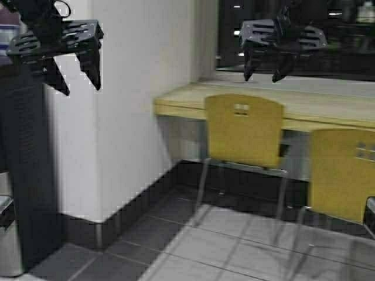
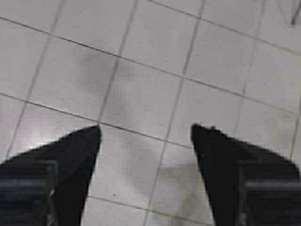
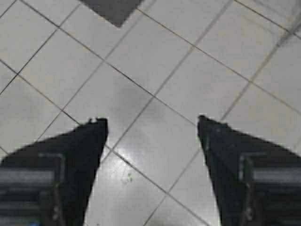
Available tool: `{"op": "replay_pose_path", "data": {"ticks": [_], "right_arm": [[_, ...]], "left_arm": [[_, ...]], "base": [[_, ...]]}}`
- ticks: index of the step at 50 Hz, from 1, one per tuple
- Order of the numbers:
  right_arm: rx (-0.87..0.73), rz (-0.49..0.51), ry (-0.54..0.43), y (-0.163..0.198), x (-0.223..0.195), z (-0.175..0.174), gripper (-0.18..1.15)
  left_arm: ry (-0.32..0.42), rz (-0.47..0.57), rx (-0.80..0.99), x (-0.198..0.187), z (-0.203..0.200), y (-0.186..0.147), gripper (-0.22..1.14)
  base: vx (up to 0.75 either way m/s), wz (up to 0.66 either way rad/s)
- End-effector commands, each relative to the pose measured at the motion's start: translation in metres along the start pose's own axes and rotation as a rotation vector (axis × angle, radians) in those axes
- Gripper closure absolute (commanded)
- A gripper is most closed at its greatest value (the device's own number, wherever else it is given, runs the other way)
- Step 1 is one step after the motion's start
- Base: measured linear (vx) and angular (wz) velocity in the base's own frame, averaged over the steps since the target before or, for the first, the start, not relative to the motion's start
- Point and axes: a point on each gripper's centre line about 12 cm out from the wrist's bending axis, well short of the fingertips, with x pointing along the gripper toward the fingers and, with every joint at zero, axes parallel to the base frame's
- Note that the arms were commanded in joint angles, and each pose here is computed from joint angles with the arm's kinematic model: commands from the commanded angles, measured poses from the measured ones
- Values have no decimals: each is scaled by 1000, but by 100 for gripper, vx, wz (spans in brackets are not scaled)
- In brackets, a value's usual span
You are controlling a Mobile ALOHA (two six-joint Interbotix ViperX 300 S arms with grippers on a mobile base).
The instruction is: Push the chairs under the table
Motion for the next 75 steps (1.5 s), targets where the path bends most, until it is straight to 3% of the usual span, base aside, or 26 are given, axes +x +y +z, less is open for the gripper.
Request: {"op": "replay_pose_path", "data": {"ticks": [1,62,75], "right_arm": [[15,5,-29,1,-4,9,4],[41,-4,59,0,17,-9,4],[94,6,48,2,12,4,4]], "left_arm": [[-17,0,-5,-2,4,0,-1],[54,8,-18,13,-7,3,-1],[61,14,-44,15,-6,7,-1]], "base": [[-13,-40],[-2,-29],[19,-13]]}}
